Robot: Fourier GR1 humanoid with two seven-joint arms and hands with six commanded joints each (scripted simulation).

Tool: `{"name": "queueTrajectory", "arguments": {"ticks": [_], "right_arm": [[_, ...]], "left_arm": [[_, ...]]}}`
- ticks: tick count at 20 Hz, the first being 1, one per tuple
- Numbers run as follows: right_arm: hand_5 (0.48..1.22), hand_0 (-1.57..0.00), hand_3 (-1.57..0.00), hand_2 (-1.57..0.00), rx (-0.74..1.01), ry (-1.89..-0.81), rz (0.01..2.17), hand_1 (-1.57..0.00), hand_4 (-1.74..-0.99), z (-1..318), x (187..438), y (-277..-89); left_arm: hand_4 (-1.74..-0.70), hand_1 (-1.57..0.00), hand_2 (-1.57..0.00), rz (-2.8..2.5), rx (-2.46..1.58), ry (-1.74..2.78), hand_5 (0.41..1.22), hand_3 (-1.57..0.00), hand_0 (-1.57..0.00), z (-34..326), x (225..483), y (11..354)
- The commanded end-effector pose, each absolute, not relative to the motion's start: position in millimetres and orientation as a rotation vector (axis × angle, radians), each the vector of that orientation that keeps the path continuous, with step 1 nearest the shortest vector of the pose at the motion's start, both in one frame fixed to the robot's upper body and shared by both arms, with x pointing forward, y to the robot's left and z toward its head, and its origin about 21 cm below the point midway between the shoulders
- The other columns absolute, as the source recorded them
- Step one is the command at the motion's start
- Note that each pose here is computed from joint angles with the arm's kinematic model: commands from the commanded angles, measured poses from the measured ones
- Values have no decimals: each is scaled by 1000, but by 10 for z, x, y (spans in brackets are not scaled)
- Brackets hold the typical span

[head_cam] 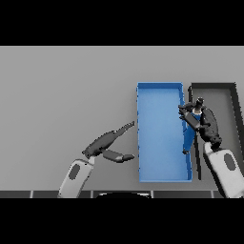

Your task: Pick up the blue pipe and place it into the blue bin.

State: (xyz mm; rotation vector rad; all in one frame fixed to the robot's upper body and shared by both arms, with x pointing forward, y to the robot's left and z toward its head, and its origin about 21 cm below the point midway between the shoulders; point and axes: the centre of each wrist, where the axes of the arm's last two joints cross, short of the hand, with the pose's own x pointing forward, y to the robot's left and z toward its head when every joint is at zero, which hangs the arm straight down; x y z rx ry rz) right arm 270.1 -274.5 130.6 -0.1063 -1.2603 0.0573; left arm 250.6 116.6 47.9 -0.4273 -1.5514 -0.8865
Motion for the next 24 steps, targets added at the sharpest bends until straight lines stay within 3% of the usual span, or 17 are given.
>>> {"name": "queueTrajectory", "arguments": {"ticks": [1, 2, 3, 5, 7, 10, 14, 20, 24], "right_arm": [[1221, -1571, -908, -1571, -125, -1211, 52, -1571, -1741, 1227, 2689, -2716], [1221, -1571, -847, -1571, -142, -1186, 43, -1548, -1741, 1193, 2706, -2696], [1221, -1465, -788, -1339, -150, -1148, 50, -1336, -1678, 1144, 2713, -2688], [1221, -937, -504, -856, -169, -1095, 71, -855, -1503, 1083, 2719, -2709], [1221, -599, -322, -548, -196, -1032, 131, -547, -1337, 1091, 2751, -2695], [1084, -306, -164, -280, -220, -996, 321, -279, -1175, 1137, 2750, -2652], [898, -125, -67, -114, -243, -920, 390, -114, -1078, 1059, 2758, -2655], [734, -32, -17, -29, -281, -850, 462, -29, -1038, 989, 2769, -2638], [672, -13, -6, -11, -301, -837, 482, -11, -1022, 995, 2779, -2639]], "left_arm": [[-883, 1, 1, -880, -431, -1554, 421, 1, 1, 480, 2490, 1165], [-883, 1, 1, -880, -423, -1546, 421, 1, 1, 473, 2513, 1172], [-882, 1, 1, -880, -420, -1548, 421, 1, 1, 476, 2521, 1186], [-878, 1, 1, -881, -425, -1553, 422, 1, 1, 473, 2516, 1179], [-878, 1, 1, -883, -437, -1559, 427, 1, 1, 491, 2518, 1168], [-881, 1, 1, -882, -434, -1549, 429, 1, 1, 471, 2508, 1160], [-886, 1, 1, -878, -440, -1553, 426, 1, 1, 500, 2492, 1186], [-887, 1, 1, -878, -424, -1549, 429, 1, 1, 470, 2466, 1175], [-887, 1, 1, -873, -416, -1547, 431, 1, 1, 456, 2462, 1190]]}}
